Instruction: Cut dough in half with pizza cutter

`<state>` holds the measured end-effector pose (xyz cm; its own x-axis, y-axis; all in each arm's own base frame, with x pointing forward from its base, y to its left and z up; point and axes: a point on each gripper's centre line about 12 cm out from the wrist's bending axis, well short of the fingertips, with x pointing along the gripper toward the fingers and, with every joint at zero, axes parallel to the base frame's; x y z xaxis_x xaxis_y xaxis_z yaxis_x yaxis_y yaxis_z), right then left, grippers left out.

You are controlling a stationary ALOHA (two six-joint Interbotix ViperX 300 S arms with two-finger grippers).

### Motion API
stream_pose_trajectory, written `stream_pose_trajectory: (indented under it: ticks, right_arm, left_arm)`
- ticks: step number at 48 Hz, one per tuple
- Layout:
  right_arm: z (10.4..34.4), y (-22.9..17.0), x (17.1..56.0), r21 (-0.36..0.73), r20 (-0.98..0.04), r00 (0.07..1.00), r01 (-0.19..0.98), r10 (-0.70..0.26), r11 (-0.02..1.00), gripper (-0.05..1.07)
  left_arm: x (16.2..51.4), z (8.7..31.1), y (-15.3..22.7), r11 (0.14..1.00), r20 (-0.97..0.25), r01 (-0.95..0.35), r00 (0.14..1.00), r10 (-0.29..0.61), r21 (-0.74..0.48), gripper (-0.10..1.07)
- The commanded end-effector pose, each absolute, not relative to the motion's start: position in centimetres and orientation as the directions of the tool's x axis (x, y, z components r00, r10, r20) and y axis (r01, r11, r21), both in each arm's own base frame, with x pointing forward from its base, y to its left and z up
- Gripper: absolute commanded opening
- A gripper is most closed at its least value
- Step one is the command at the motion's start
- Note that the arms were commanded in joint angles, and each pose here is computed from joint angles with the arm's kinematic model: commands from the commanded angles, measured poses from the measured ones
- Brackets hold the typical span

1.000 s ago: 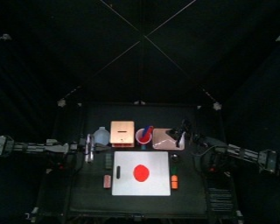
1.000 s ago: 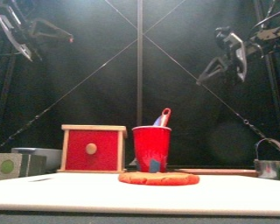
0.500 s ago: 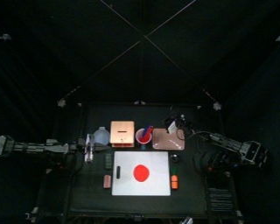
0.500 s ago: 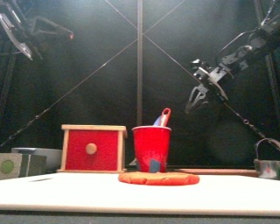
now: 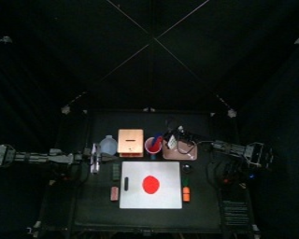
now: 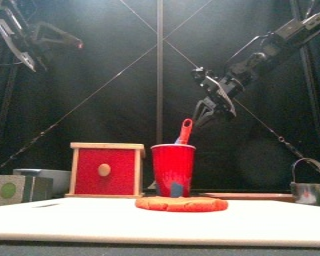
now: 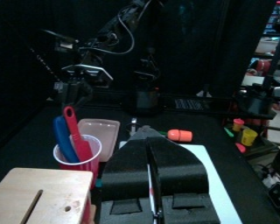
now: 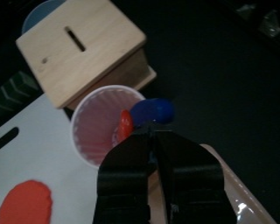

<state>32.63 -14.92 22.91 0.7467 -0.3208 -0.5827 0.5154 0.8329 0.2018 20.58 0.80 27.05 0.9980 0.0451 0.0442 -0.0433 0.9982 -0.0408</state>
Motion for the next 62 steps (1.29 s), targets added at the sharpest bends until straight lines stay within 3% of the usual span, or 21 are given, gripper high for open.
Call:
stream_pose_trajectory:
  ticks: [1,10,17,39,55,62]
  right_arm:
    - [24.3,-13.8,33.5,0.203,-0.55,0.778,0.476,-0.303,0.856,0.23]
    - [24.1,-13.7,33.8,0.212,-0.549,0.78,0.476,-0.299,0.853,0.52]
    - [23.6,-14.0,34.1,0.214,-0.559,0.773,0.483,-0.299,0.849,0.63]
    - [23.6,-18.4,35.7,0.181,-0.572,0.737,0.543,-0.361,0.82,0.65]
    - [23.2,-18.0,35.9,0.175,-0.622,0.71,0.537,-0.33,0.825,0.65]
    - [24.8,-16.8,35.1,0.194,-0.619,0.721,0.525,-0.312,0.829,0.65]
  left_arm:
    - [20.7,27.6,0.8,0.998,0.064,-0.043,0.997,0.046,-0.042,0.02]
    - [20.7,27.5,0.8,0.998,0.061,-0.045,0.997,0.048,-0.042,0.02]
    - [20.6,27.1,0.9,0.998,0.05,-0.046,0.998,0.049,-0.048,0.02]
    - [20.4,26.3,1.1,0.995,0.031,-0.062,0.997,0.065,-0.075,0.02]
    - [20.3,25.9,1.3,0.993,0.023,-0.077,0.997,0.08,-0.085,0.02]
    - [20.3,25.8,1.4,0.992,0.018,-0.083,0.996,0.085,-0.092,0.02]
